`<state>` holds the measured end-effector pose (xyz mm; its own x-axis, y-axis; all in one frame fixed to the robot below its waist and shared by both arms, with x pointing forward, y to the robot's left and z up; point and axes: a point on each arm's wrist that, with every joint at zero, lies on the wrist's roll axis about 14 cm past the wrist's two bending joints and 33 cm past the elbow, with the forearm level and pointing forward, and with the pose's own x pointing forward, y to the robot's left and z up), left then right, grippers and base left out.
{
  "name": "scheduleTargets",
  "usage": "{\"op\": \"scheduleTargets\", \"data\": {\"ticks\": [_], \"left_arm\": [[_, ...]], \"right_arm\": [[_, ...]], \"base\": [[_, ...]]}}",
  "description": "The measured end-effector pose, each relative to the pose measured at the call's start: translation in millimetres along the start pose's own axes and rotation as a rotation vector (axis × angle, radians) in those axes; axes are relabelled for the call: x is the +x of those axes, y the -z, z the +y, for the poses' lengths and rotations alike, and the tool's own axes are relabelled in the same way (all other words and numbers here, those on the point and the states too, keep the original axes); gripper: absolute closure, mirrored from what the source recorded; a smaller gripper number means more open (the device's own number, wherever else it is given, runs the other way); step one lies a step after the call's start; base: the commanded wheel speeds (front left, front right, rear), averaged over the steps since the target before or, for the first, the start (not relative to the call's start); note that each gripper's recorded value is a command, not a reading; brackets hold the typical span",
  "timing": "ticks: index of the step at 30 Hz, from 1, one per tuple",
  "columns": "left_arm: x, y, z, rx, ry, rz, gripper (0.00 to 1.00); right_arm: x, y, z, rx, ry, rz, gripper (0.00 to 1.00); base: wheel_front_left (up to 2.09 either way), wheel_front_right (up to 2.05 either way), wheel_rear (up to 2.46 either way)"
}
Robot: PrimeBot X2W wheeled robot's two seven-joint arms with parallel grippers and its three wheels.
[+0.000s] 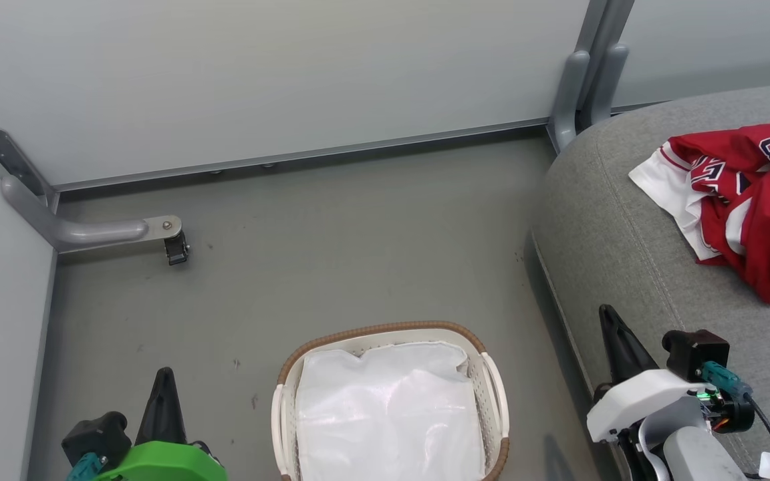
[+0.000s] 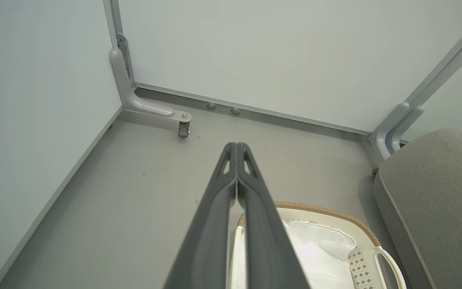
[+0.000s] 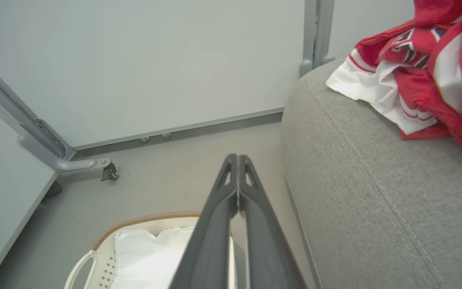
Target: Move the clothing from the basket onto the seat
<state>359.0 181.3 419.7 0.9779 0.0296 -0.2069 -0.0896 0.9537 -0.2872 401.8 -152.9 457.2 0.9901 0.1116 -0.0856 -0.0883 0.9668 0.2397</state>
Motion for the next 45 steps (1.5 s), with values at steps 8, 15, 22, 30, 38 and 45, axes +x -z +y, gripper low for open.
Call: {"op": "scheduleTargets", "data": {"ticks": [8,15,22,30,38,45], "left_arm": [[1,-3,4,-0.143,-0.026,0.005,1.0],[1,-6,6,-0.254,-0.036,0.01,1.0],[2,-10,8,-0.359,-0.043,0.005,1.0],[5,-17,7,-0.473,-0.039,-0.002,1.0],[6,-21,6,-0.57,-0.032,-0.005,1.0],[8,-28,6,-0.656,-0.023,-0.015,1.0]], "right_arm": [[-1,-4,-7,0.147,0.04,-0.006,1.0],[-2,-9,-12,0.264,0.063,-0.016,1.0],[-4,-11,-16,0.374,0.083,-0.02,1.0],[-5,-14,-21,0.491,0.099,-0.03,1.0],[-7,-18,-23,0.595,0.105,-0.039,1.0],[-7,-21,-25,0.681,0.107,-0.049,1.0]], "base": [[0.0,0.0,0.0],[0.0,0.0,0.0],[0.0,0.0,0.0],[0.0,0.0,0.0],[0.0,0.0,0.0],[0.0,0.0,0.0]]}}
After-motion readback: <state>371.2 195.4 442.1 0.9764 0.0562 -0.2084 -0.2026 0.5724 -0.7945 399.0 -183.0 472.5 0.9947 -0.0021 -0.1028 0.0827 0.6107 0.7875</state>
